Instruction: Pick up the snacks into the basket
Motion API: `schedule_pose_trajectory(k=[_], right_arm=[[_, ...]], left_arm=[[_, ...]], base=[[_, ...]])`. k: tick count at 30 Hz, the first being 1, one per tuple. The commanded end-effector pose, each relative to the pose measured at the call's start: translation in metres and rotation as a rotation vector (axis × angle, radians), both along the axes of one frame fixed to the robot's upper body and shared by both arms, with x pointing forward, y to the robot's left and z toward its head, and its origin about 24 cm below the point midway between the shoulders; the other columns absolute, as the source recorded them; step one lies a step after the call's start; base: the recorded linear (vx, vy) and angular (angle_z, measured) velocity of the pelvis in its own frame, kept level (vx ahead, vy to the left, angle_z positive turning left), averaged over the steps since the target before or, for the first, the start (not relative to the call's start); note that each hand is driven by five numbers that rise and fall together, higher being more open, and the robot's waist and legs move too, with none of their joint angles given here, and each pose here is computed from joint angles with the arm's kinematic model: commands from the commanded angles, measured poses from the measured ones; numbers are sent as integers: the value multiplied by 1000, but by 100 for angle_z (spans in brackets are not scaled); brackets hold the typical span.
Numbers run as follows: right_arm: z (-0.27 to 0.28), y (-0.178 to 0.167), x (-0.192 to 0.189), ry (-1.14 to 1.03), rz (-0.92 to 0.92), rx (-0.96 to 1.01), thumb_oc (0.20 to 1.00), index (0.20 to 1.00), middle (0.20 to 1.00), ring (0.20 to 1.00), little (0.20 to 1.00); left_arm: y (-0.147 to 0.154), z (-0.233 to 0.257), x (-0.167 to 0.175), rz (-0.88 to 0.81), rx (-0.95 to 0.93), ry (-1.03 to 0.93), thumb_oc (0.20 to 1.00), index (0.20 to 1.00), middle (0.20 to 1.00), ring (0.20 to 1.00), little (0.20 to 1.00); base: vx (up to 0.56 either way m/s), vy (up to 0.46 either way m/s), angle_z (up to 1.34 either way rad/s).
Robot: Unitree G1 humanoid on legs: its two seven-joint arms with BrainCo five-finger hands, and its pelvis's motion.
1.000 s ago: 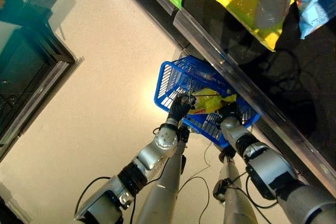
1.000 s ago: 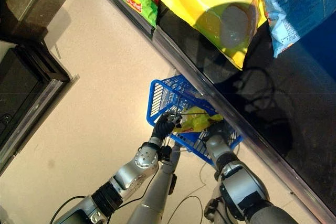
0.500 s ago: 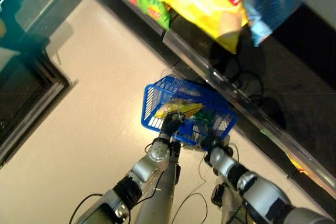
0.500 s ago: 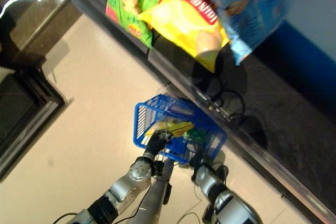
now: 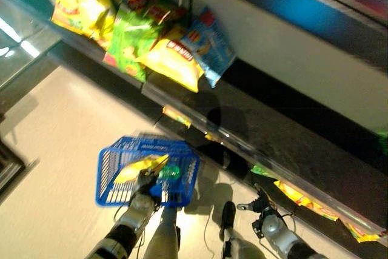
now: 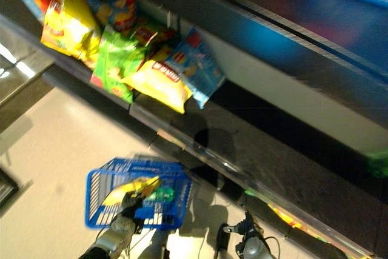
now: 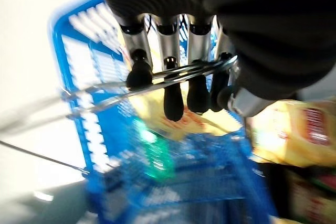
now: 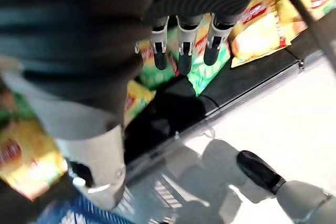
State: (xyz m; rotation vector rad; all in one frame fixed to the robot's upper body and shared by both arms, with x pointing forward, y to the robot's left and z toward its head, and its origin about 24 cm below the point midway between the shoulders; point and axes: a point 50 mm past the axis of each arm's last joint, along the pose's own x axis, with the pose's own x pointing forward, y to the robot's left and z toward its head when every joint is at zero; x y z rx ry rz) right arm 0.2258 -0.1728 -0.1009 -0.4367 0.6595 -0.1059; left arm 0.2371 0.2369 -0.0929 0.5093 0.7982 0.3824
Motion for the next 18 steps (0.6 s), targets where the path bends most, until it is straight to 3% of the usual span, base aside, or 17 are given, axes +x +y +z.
schedule_pose_trajectory(k=[1, 4, 10, 18], right_arm=[[-12, -29, -23, 80, -64, -35, 1000, 1000, 1000, 1000, 1000], [-40, -44, -70, 285, -194, -29, 1000, 1000, 1000, 1000, 1000], [-64, -55, -141, 600, -329, -1, 1000, 1000, 1000, 1000, 1000], [-67, -47, -144, 637, -284, 15, 1000, 1000, 1000, 1000, 1000]], left_arm=[[-14, -16, -19, -128, 43, 103, 200, 200, 200, 200, 200], [-16, -38, -55, -136, 6, 219, 200, 200, 200, 200, 200], [-23, -57, -90, -107, -132, 338, 200, 200, 200, 200, 200], [-29, -62, -99, -148, -162, 397, 200, 200, 200, 200, 200]], base=[[170, -31, -24], [156, -35, -8], [108, -2, -4], [37, -4, -1]])
